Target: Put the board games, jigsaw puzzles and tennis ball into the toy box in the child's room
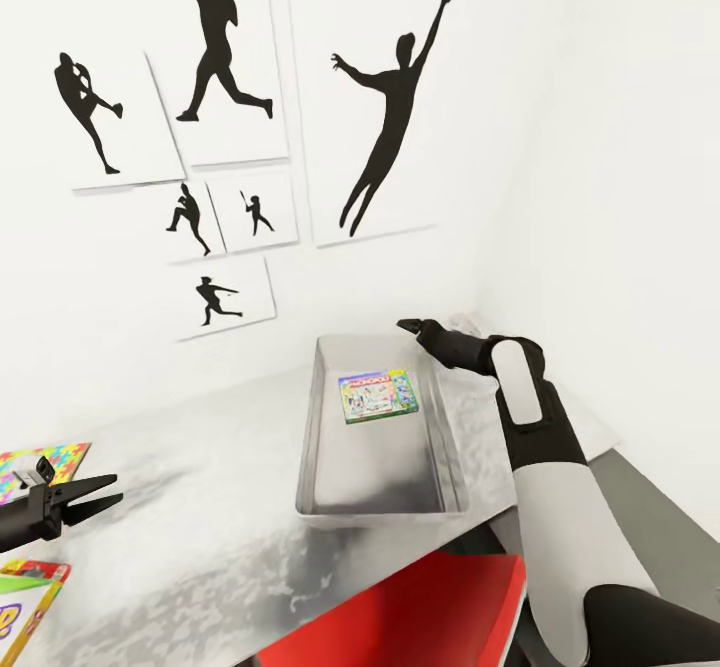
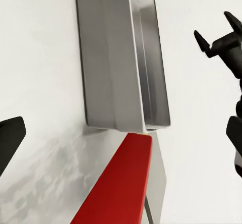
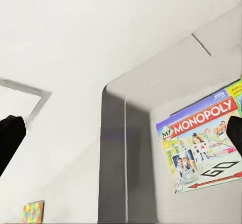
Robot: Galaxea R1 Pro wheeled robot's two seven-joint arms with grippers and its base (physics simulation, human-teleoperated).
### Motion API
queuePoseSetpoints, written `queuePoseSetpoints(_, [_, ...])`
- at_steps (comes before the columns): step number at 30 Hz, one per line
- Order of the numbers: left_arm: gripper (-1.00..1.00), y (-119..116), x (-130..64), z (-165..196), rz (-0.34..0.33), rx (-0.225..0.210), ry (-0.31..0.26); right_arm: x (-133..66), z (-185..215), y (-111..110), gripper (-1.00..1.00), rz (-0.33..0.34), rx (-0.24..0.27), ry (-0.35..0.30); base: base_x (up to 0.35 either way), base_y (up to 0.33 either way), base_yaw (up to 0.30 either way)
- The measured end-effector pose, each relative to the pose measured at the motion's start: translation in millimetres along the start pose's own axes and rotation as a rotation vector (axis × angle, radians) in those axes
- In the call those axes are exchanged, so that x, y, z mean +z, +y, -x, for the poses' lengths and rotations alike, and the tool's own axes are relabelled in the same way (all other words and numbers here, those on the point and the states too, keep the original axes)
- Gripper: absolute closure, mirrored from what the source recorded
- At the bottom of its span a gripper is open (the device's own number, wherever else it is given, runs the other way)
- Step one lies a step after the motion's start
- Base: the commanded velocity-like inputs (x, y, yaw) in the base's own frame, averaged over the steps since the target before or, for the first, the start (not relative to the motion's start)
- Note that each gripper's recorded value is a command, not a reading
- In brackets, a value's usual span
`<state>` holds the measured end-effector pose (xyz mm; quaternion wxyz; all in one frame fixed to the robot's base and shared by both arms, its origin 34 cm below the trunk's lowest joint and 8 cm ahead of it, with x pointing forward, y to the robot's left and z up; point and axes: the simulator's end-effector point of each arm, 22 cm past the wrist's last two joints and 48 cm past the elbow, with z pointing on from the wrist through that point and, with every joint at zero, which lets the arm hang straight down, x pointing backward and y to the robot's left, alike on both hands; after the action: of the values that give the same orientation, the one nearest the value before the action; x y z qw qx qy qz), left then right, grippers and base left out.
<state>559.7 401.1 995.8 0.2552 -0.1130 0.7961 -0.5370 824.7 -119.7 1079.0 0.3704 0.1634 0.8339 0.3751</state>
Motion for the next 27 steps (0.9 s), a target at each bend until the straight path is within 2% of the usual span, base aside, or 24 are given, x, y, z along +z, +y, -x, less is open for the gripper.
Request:
queuePoseSetpoints(1, [-1.0, -0.5, 0.1, -0.1, -0.001, 0.0, 0.0, -5.1, 0.5, 13.6, -1.0, 0.041, -0.009, 0.011, 0.0, 0.0, -0.132])
queuePoseSetpoints(6, [-1.0, -3.0, -0.1, 0.0, -0.004, 0.004, -0.001, -24.5, -1.0, 50.4, -1.0, 0.168, -0.025, 0.025, 0.0, 0.0, -0.131])
queuePoseSetpoints(7, [-1.0, -3.5, -0.2, 0.1, -0.005, 0.005, -0.002, -33.4, -7.9, 59.8, -1.0, 0.217, -0.024, 0.034, 0.0, 0.0, -0.143])
queuePoseSetpoints(11, [-1.0, -5.5, -1.0, 0.7, -0.007, 0.008, -0.005, -56.5, -27.9, 71.6, -1.0, 0.308, -0.021, 0.04, 0.0, 0.0, -0.156])
queuePoseSetpoints(12, [-1.0, -6.1, -1.3, 0.9, -0.008, 0.009, -0.006, -69.3, -38.4, 74.9, -1.0, 0.349, -0.018, 0.035, 0.0, 0.0, -0.165])
queuePoseSetpoints(14, [-1.0, -7.0, -1.8, 1.5, -0.009, 0.011, -0.008, -82.1, -51.5, 76.6, -1.0, 0.391, -0.011, 0.033, 0.0, 0.0, -0.165])
queuePoseSetpoints(16, [-1.0, -8.1, -2.6, 2.1, -0.01, 0.012, -0.01, -93.0, -67.1, 75.4, -1.0, 0.432, 0.007, 0.041, 0.0, 0.0, -0.136])
queuePoseSetpoints(19, [-1.0, -9.0, -4.2, 3.3, -0.01, 0.013, -0.012, -115.0, -99.2, 72.1, -1.0, 0.535, 0.061, 0.068, 0.0, 0.0, -0.071])
queuePoseSetpoints(20, [-1.0, -9.2, -5.1, 4.0, -0.009, 0.013, -0.014, -127.3, -110.7, 67.2, -1.0, 0.58, 0.086, 0.076, 0.0, 0.0, -0.038])
queuePoseSetpoints(22, [-1.0, -9.4, -5.7, 4.6, -0.009, 0.013, -0.016, -141.0, -120.3, 57.4, -1.0, 0.616, 0.113, 0.08, 0.0, 0.0, -0.025])
queuePoseSetpoints(23, [-1.0, -9.5, -6.1, 4.8, -0.009, 0.013, -0.016, -153.6, -124.6, 43.9, -1.0, 0.634, 0.13, 0.061, 0.0, 0.0, -0.016])
queuePoseSetpoints(27, [-1.0, -9.7, -6.9, 5.5, -0.009, 0.014, -0.018, -176.2, -130.7, 14.3, -1.0, 0.642, 0.152, -0.012, 0.0, 0.0, -0.009])
